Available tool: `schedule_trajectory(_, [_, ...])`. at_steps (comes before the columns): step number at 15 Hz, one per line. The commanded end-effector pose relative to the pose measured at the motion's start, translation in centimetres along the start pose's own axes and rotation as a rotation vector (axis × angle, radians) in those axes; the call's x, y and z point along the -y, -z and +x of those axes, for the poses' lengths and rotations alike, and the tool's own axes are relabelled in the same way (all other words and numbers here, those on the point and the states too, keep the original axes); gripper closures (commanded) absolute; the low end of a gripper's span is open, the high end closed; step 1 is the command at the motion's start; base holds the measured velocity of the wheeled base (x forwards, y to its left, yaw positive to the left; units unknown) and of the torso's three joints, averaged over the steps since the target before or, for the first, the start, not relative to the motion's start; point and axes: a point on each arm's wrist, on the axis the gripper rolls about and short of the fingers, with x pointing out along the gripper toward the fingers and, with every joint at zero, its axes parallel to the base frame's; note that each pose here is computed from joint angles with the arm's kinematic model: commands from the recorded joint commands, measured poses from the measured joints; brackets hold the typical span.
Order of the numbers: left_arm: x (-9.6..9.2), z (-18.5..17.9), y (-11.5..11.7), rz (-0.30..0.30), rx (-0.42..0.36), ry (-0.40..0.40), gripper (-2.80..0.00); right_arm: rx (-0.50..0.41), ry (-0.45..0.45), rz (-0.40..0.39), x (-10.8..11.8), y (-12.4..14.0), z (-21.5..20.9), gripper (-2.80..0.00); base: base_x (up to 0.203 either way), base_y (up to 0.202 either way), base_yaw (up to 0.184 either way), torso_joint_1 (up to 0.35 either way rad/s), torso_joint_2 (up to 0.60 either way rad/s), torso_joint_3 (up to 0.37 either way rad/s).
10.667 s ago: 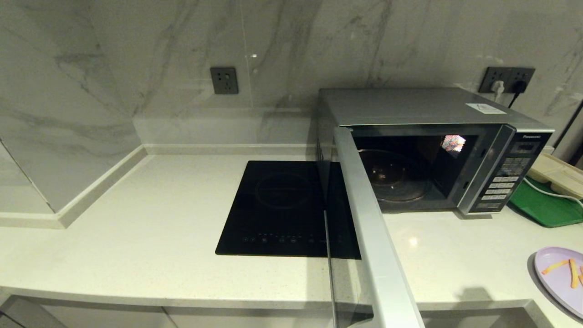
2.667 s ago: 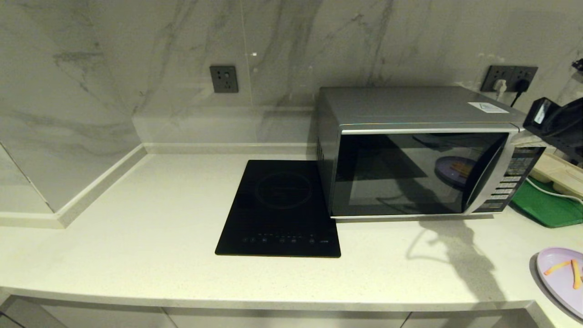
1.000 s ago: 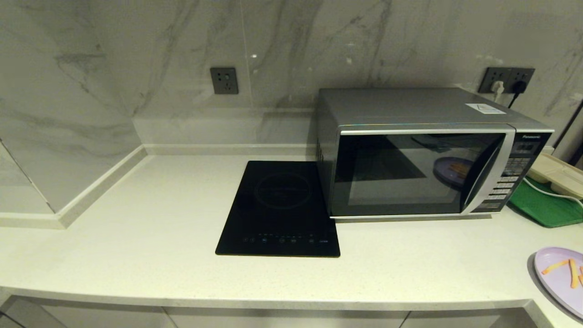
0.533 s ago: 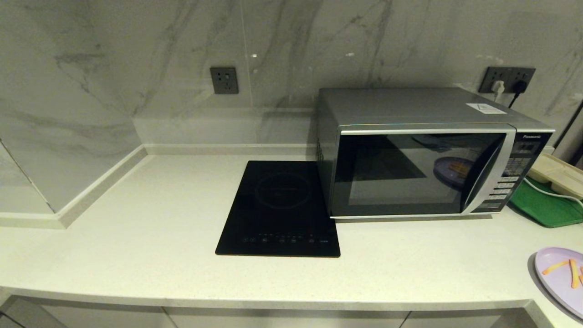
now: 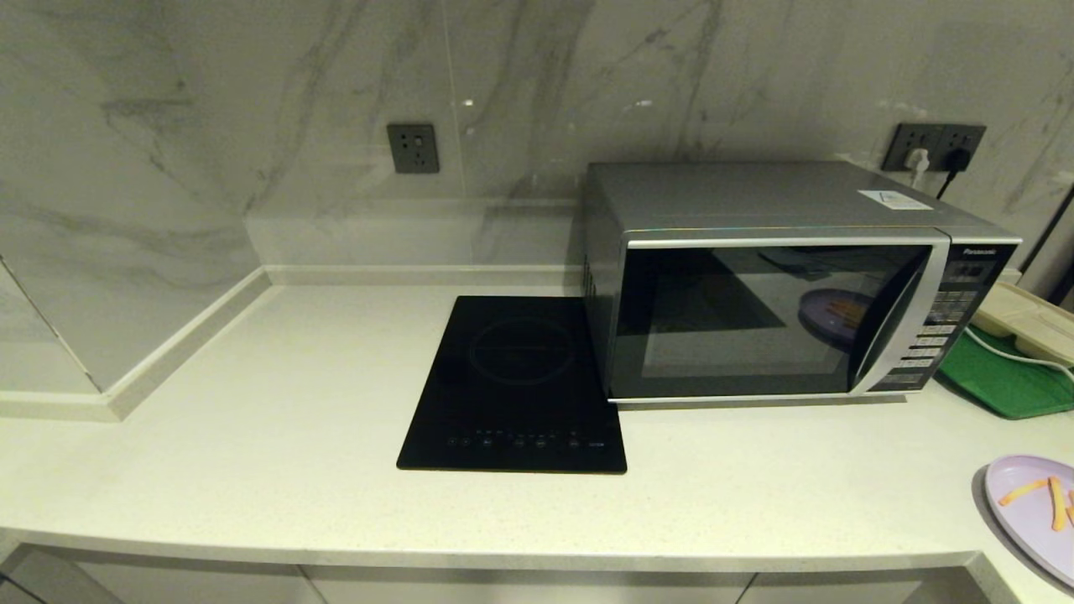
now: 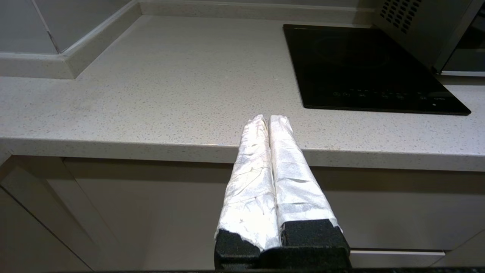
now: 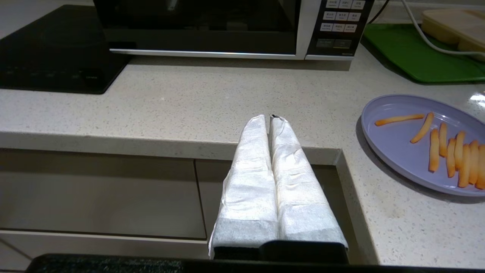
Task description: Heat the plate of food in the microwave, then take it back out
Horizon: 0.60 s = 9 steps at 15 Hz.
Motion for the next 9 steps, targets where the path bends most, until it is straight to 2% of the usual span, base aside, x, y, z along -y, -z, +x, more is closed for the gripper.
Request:
schedule_trajectory(1, [0.0,0.0,0.0,-0.001,0.001,0.0,0.0,0.0,0.013,0.027,0.03,0.01,0.02,0.0,0.0,0.0,0.0,0.0,0.0,0.0])
schedule_trajectory(3, [0.0,0.0,0.0,-0.001,0.001,0.0,0.0,0.0,0.021,0.043,0.05,0.03,0.03,0.0,0.0,0.0,0.0,0.0,0.0,0.0])
schedule_trajectory(9, [0.0,0.0,0.01,-0.001,-0.001,0.0,0.0,0.0,0.015,0.027,0.04,0.03,0.03,0.0,0.0,0.0,0.0,0.0,0.0,0.0])
